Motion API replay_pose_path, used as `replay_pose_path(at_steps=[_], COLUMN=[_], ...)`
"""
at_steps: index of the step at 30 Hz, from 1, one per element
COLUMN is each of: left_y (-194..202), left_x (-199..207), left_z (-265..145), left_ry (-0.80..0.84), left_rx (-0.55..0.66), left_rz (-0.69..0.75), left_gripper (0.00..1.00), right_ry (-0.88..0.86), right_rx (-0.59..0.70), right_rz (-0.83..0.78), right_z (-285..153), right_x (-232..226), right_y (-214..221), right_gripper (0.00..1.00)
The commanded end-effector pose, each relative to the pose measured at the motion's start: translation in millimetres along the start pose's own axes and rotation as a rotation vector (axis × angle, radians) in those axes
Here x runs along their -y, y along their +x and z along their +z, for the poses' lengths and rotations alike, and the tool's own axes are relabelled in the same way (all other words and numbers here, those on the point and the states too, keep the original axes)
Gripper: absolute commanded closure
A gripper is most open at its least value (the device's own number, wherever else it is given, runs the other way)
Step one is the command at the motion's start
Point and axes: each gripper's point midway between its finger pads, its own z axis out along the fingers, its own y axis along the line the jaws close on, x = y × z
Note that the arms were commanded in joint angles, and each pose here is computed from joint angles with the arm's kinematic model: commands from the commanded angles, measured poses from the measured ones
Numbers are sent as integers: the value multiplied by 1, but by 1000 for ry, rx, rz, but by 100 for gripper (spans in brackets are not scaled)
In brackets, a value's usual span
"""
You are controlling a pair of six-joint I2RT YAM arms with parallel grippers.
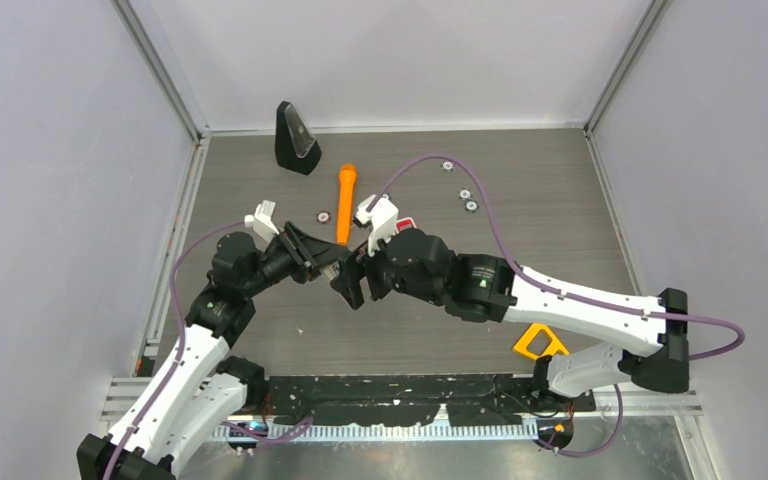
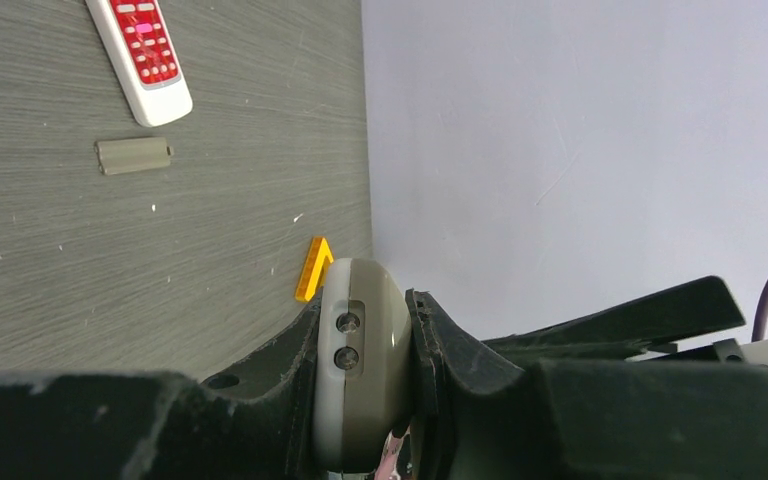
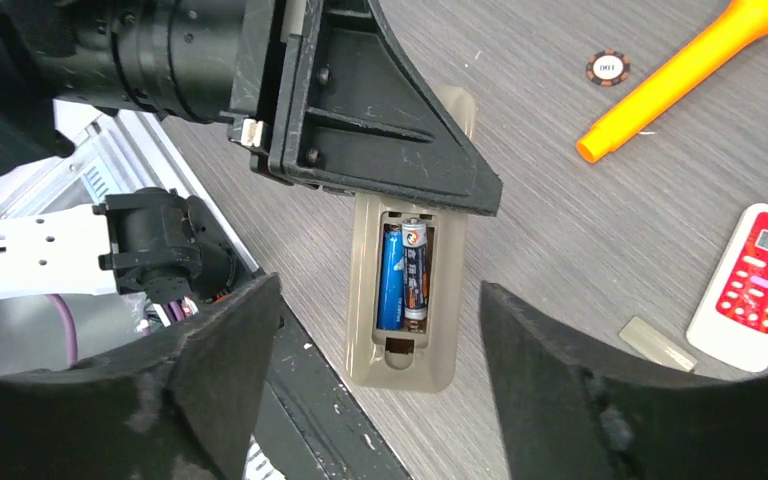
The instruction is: Load the batteries into the remote control
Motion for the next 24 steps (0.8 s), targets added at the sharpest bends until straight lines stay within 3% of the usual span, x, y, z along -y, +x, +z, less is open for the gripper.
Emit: replay_pose_path(at_steps=[1,5,8,12,24], left_y=[-10,-17,-24,-30,-37], left_x=[27,39,52,72,73], left_z=[-3,-3,-4,-8,-7], left_ry=[101,172,253,350,290], left_rx=[41,84,135,177,203], left_rz=[90,140,188,263,329], left_gripper=[100,100,100,100,100], right_ry=[-19,21,68,24,-9], right_rx=[154,159,134,177,102], right_rz=[92,270,529,760,1066], right_z=[-37,-49,-49,-54,-25], right_x=[-5,13,33,36,26], right_y=[-53,-58,-51,-57,-33], right_gripper=[16,0,4,5,5])
